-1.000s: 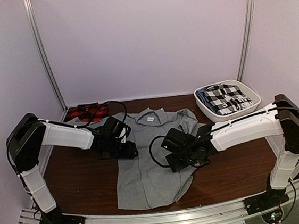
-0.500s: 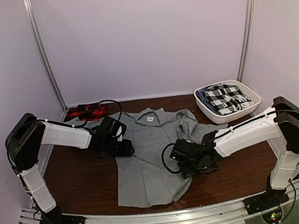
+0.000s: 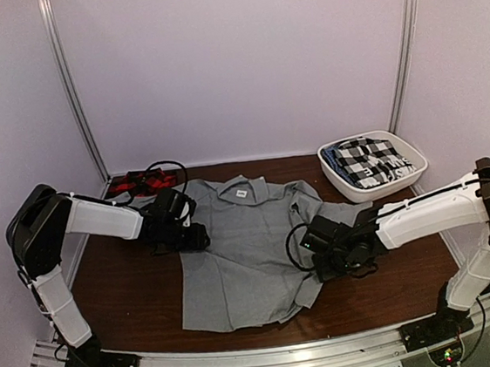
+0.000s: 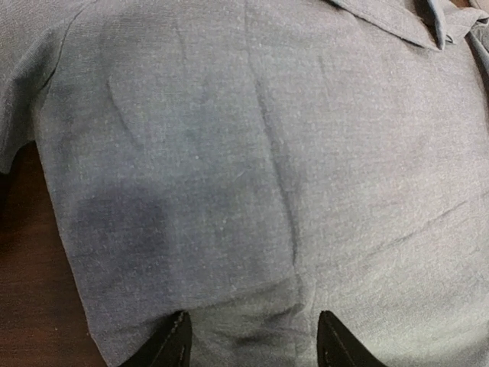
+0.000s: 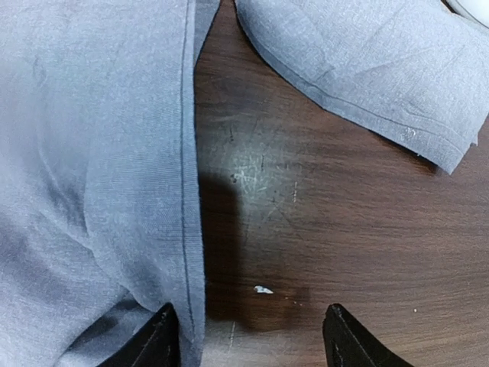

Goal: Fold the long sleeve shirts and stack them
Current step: Flatten out the crumpled shirt at the center of the board.

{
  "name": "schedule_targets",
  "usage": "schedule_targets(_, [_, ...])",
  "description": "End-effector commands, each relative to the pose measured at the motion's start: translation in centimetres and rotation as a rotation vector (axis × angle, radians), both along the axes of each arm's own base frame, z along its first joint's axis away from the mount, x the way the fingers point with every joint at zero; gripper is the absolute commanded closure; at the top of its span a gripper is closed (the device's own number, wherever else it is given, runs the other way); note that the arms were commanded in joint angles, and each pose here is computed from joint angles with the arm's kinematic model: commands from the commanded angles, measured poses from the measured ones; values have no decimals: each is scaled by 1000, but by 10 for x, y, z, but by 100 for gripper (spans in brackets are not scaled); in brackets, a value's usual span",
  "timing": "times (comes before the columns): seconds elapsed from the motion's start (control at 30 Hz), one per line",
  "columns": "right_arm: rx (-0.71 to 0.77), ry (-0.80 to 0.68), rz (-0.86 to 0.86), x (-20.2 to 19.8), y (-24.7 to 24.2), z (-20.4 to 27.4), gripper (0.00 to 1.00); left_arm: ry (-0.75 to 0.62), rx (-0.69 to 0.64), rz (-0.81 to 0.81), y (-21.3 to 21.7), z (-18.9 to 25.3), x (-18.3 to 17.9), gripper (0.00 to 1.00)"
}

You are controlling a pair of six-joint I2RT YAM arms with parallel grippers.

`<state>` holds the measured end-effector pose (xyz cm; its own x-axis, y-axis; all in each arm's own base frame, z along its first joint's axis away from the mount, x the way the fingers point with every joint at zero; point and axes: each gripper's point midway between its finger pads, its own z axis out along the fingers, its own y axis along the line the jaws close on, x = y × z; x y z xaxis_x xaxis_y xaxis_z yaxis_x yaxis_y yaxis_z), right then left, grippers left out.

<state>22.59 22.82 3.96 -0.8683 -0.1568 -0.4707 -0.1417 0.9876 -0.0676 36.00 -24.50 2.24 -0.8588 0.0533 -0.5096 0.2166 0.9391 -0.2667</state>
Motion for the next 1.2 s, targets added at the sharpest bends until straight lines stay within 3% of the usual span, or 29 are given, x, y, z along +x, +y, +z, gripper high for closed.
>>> schedule_targets(0.0, [66,-8,48,-5,15,19,35,75,84,20,24,-23,-13,42])
schedule_targets(0.3, [304,70,143,-44,70,19,35,84,44,2,15,-19,-14,42])
schedule_targets(0.5, [369,119,166,-62,94,8,37,84,38,-2,14,-17,-13,42])
schedule_targets(0.7, [419,161,178,-80,105,4,56,79,41,3,15,-16,-12,43])
schedule_targets(0.9, [368,168,161,-86,85,4,92,82,58,12,18,-19,-13,42])
schedule_targets(1.17, [213,127,103,-82,29,31,96,89,112,55,34,-28,-11,42])
